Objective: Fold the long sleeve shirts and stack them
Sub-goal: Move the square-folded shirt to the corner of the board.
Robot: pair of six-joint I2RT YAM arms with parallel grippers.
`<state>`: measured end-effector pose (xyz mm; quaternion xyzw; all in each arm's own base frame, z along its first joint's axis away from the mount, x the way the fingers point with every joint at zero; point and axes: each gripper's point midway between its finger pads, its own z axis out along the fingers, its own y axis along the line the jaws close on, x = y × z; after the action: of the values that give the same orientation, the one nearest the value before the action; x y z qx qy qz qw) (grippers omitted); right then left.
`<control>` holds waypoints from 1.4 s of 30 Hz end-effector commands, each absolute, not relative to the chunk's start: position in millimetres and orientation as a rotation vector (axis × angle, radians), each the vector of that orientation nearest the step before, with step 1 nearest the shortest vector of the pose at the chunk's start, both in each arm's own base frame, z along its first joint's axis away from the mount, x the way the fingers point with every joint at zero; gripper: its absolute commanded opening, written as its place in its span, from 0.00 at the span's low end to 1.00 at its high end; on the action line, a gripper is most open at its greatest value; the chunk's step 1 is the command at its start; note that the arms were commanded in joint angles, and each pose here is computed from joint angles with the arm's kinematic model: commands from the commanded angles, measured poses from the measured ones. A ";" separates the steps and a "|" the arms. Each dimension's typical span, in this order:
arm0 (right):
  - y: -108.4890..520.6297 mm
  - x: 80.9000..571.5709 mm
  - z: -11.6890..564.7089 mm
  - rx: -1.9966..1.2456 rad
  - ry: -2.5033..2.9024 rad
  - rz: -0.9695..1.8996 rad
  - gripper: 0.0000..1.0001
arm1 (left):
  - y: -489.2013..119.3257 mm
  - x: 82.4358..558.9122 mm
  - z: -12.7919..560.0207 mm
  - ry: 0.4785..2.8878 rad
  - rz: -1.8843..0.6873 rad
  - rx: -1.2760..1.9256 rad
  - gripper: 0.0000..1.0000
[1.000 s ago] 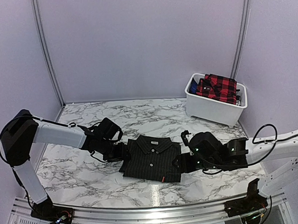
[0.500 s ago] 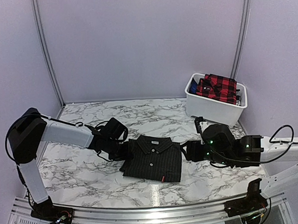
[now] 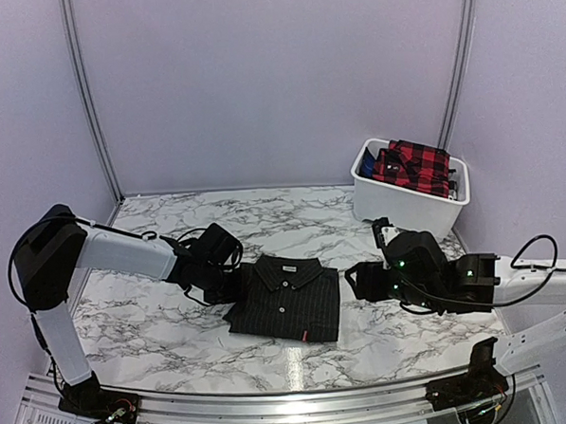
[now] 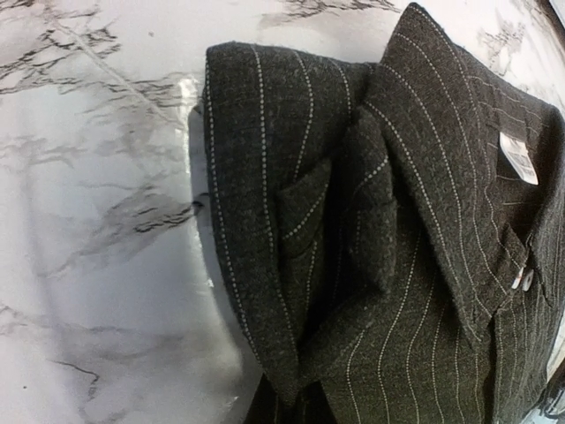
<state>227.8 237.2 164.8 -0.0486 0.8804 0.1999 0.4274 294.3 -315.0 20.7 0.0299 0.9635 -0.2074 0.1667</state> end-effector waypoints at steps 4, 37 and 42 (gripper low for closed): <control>238.1 239.9 187.8 -0.105 2.146 0.506 0.67 | -252.3 298.7 17.0 2.774 -0.366 0.035 0.00; 235.6 239.6 167.6 -0.128 2.169 0.546 0.68 | -41.5 278.7 20.4 2.983 0.140 -0.235 0.00; 246.1 241.7 164.7 -0.173 2.181 0.555 0.68 | -10.3 286.9 32.7 2.971 0.188 -0.332 0.00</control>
<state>236.2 234.5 156.2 -0.0572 0.8805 0.2064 0.4228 295.1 -31.5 22.5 -0.1096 0.9885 0.0403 0.0962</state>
